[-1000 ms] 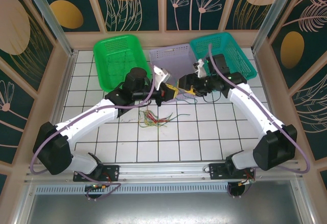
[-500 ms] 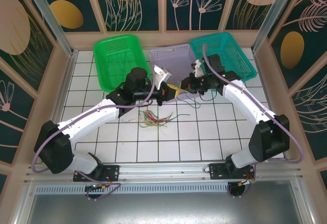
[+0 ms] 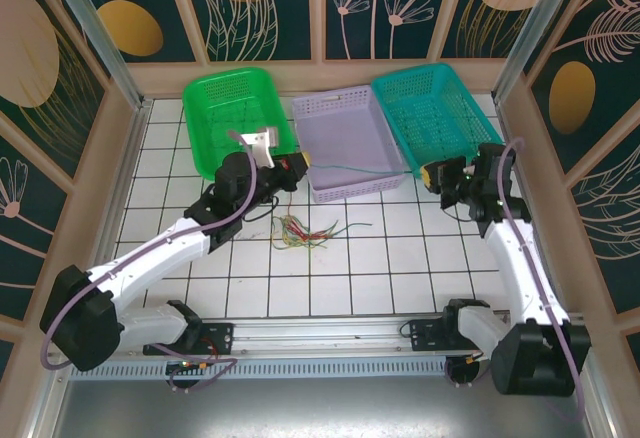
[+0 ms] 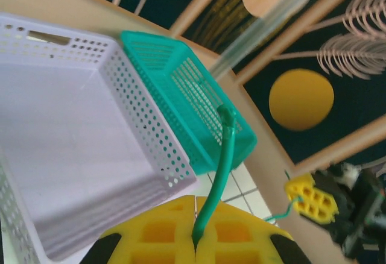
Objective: Untangle the cables
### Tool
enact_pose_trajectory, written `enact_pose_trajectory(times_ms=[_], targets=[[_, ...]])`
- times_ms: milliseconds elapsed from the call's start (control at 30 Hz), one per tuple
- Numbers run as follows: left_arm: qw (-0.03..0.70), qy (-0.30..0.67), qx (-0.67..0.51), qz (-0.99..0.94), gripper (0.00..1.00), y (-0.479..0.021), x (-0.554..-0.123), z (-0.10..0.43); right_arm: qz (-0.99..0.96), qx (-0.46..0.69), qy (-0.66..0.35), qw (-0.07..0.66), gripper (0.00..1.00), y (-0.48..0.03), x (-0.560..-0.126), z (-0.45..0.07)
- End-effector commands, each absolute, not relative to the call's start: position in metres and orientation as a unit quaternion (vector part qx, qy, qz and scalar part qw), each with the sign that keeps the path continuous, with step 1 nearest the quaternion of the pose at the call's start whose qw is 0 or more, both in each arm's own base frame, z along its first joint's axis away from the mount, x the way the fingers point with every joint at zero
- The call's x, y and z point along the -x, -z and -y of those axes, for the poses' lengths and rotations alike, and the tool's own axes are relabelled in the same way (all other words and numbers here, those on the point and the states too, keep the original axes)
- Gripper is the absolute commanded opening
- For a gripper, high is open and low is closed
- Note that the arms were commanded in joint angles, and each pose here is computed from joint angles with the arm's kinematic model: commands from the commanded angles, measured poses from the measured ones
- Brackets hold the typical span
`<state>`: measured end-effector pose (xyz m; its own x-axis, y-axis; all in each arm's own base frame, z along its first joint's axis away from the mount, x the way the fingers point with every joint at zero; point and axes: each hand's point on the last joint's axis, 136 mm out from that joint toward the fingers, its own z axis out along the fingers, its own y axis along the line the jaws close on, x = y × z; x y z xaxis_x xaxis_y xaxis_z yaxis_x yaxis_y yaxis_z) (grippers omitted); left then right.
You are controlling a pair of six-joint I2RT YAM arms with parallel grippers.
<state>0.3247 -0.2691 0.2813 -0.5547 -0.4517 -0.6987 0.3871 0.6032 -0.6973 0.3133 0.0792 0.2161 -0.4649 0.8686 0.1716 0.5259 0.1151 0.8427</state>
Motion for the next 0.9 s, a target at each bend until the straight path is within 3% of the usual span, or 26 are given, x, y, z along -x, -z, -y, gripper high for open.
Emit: enact_pose_trajectory(times_ms=[0,167,200,333,433,667,867], targets=[[0.546,0.449,0.188,-0.682,0.0,-0.322,-0.357,0.204,-0.652,-0.604,-0.433,0.151,0.0,-0.184,-0.318,-0.059],[0.554,0.462,0.147,-0.677,0.0,-0.343,-0.367,0.215,-0.73,-0.519,-0.433,0.1,0.0,-0.19,-0.32,-0.107],[0.559,0.452,0.134,-0.682,0.0,-0.346,-0.369,0.215,-0.745,-0.508,-0.42,0.101,0.04,-0.191,-0.317,-0.109],[0.577,0.407,0.084,-0.703,0.0,-0.367,-0.376,0.201,-0.777,-0.466,-0.388,0.167,0.43,-0.208,-0.315,-0.093],[0.583,0.361,0.065,-0.725,0.0,-0.376,-0.385,0.18,-0.789,-0.428,-0.379,0.226,0.6,-0.233,-0.32,-0.08],[0.639,0.202,0.159,-0.726,0.0,-0.4,-0.412,0.1,-0.813,-0.342,-0.381,0.278,0.61,-0.268,-0.337,-0.086],[0.651,0.197,0.229,-0.696,0.0,-0.391,-0.431,0.067,-0.818,-0.309,-0.401,0.274,0.6,-0.269,-0.342,-0.105]])
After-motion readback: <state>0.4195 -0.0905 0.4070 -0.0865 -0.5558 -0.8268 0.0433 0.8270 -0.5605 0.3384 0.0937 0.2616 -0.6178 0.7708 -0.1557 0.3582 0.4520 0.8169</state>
